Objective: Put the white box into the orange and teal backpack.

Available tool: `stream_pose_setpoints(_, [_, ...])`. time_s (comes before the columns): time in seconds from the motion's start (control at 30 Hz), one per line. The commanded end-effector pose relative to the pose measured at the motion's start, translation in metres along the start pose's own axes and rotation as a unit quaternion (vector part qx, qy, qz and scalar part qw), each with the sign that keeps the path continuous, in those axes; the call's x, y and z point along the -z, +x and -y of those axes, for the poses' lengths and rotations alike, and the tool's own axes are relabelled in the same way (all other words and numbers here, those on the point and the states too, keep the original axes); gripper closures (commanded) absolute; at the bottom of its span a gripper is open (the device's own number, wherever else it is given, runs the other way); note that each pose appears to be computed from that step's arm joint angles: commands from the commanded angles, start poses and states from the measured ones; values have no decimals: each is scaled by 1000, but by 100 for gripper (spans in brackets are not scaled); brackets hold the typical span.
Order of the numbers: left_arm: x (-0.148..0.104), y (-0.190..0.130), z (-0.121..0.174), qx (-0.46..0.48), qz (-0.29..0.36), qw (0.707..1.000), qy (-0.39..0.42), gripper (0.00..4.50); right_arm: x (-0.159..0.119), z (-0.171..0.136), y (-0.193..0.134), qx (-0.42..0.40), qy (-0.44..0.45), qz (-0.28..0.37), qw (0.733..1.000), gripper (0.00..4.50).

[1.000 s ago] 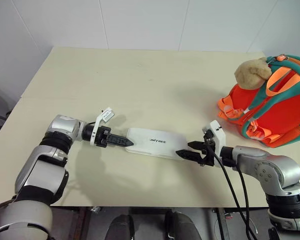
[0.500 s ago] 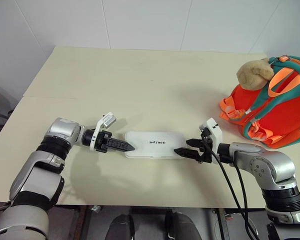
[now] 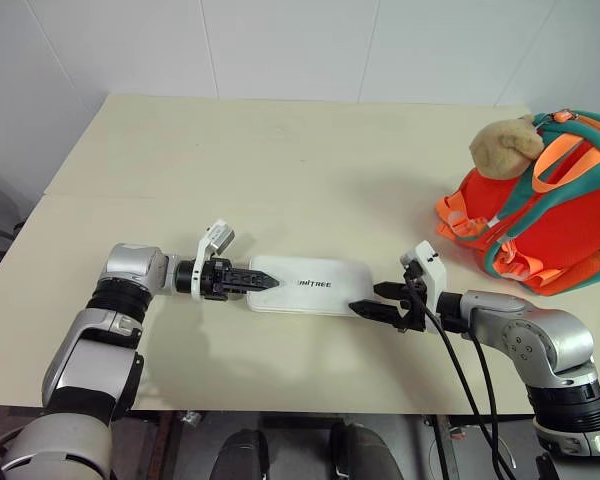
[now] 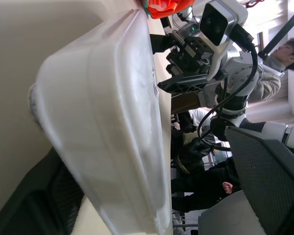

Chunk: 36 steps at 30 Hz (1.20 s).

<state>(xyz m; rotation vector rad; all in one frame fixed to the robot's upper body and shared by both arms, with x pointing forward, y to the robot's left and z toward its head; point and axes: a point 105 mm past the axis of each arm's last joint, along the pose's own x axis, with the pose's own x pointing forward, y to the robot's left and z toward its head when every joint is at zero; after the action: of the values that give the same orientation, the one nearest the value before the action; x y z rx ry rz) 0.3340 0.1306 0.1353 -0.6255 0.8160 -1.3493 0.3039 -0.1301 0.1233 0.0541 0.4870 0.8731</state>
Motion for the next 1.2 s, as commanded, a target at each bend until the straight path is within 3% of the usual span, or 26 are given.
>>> stream_pose_setpoints(0.03, [0, -5, 3, 3, 7, 1000, 2, 144, -8, 0, -6, 5, -15, 11, 1000, 0])
stream_pose_setpoints(0.2, [-1, -10, 5, 3, 11, 1000, 4, 293, -8, 1, -6, 7, -15, 11, 1000, 0])
stream_pose_setpoints(0.27, [-2, -10, 7, 7, 14, 1000, 5, 324, -8, 2, -6, 8, -15, 11, 1000, 0])
stream_pose_setpoints(0.6, [-9, -13, 25, 36, 34, 998, 24, 324, -13, 9, -19, 38, -29, 17, 999, 0])
stream_pose_setpoints(0.83, [-35, -36, 48, 43, 121, 990, 54, 324, -26, 9, -59, 85, -69, 31, 994, 0])
stream_pose_setpoints(1.2, [-42, -38, 60, 17, 126, 980, 154, 324, -49, 8, -105, 177, -112, 83, 974, 0])
